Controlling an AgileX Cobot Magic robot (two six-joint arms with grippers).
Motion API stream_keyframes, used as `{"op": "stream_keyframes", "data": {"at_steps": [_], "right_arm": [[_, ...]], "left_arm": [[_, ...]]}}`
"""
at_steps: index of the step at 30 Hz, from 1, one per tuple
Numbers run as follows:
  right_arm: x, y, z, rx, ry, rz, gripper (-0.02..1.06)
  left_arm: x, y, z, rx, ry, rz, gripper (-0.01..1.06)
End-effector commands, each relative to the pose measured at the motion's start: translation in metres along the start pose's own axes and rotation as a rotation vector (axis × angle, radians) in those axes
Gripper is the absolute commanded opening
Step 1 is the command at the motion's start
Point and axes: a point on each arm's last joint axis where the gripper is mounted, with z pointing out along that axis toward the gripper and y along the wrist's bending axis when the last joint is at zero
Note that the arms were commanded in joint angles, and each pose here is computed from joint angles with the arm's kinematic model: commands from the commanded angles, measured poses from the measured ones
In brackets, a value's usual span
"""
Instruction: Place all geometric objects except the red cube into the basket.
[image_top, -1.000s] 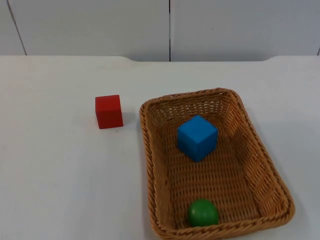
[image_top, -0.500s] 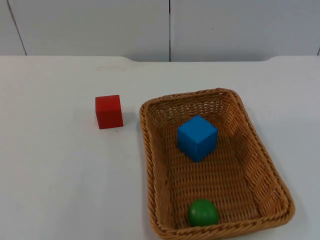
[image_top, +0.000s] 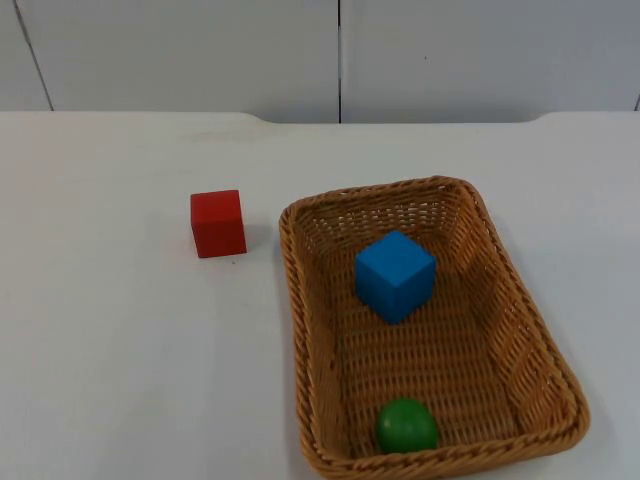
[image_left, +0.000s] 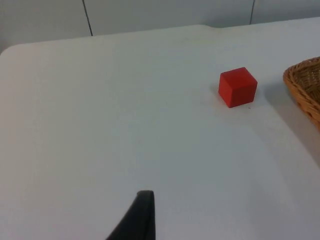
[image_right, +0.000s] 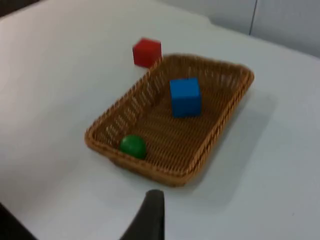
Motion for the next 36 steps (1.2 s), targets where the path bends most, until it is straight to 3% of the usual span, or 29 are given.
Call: {"op": "stream_keyframes", "data": {"at_steps": [1,29,31,34,36], "right_arm": [[0.0075,0.0,0.008,0.004,0.034,0.006,0.85],[0.0075,-0.0014,0.0085,0.019,0.032,-0.004,0.85],[0.0075,-0.0014,0.0085,0.019,0.032,-0.004,0.88],[0.0075,-0.0014,0.0085,0.019,0.032,-0.004,1.05],[0.0075,-0.0014,0.0085,0.019,0.032,-0.004,1.05]], "left_arm": [[0.0037,-0.0002,0.0027,0.0,0.018,0.001,1.05],[0.0049,-0.0002,0.0037,0.0,0.027,0.0,1.05],[0.0049,-0.0002,0.0037,0.0,0.027,0.0,1.05],[0.0049,-0.0002,0.0037,0.0,0.027,0.0,1.05],[0.0049,-0.0002,0.0037,0.0,0.027,0.0,1.05]]}}
